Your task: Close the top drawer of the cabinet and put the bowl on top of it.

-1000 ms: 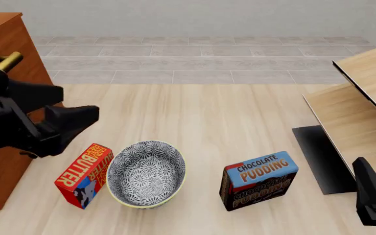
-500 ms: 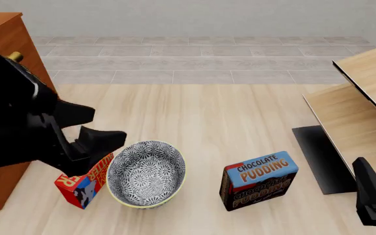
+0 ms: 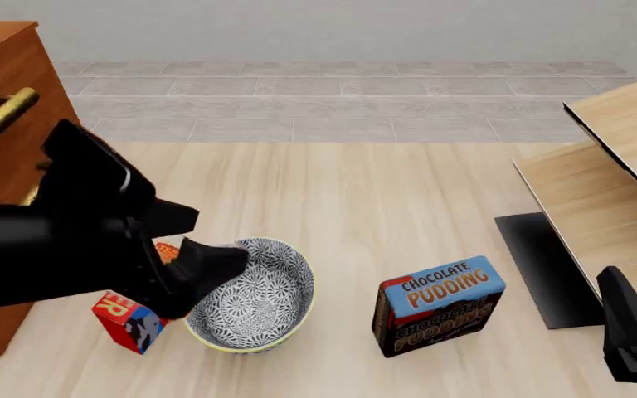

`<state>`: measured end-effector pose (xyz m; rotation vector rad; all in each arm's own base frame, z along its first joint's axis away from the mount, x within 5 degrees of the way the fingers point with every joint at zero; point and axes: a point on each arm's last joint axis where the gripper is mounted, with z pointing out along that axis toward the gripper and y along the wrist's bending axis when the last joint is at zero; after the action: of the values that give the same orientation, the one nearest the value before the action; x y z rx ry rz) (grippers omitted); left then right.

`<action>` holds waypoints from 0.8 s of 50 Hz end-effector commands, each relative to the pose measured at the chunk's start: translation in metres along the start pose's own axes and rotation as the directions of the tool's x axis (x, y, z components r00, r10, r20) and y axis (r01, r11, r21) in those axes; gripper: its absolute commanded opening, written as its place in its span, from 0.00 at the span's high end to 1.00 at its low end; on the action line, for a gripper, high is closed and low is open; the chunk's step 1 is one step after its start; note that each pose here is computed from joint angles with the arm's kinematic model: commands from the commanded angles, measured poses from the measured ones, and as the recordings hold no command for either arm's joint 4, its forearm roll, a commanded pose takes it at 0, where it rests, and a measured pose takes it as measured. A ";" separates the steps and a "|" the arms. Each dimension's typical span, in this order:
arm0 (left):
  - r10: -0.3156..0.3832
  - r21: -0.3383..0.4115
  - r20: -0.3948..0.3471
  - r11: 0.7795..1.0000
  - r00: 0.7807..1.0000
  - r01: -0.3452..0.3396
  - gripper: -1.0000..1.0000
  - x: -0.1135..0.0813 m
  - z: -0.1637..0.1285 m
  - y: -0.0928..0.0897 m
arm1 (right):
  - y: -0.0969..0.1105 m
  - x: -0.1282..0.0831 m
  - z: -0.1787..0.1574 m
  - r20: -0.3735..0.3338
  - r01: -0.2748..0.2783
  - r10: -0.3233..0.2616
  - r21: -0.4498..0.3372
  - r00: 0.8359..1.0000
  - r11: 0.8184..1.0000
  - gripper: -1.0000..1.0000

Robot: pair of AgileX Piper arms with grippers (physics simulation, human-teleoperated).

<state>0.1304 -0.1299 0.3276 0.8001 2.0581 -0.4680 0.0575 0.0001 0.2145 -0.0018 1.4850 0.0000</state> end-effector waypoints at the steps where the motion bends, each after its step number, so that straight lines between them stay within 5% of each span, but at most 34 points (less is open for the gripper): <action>1: -0.027 0.009 -0.031 1.000 0.999 0.027 0.00 0.007 0.012 -0.002 | 0.000 0.000 0.000 0.000 0.000 0.000 0.001 1.000 1.000 0.00; 40: -0.025 0.010 -0.100 1.000 0.995 0.026 0.00 0.040 0.046 -0.003 | 0.000 0.000 0.000 0.000 -0.001 0.001 0.001 1.000 1.000 0.00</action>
<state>0.1382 -0.1410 0.2798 0.8105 2.1447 -0.4604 0.0575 0.0001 0.2145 -0.0018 1.4849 0.0000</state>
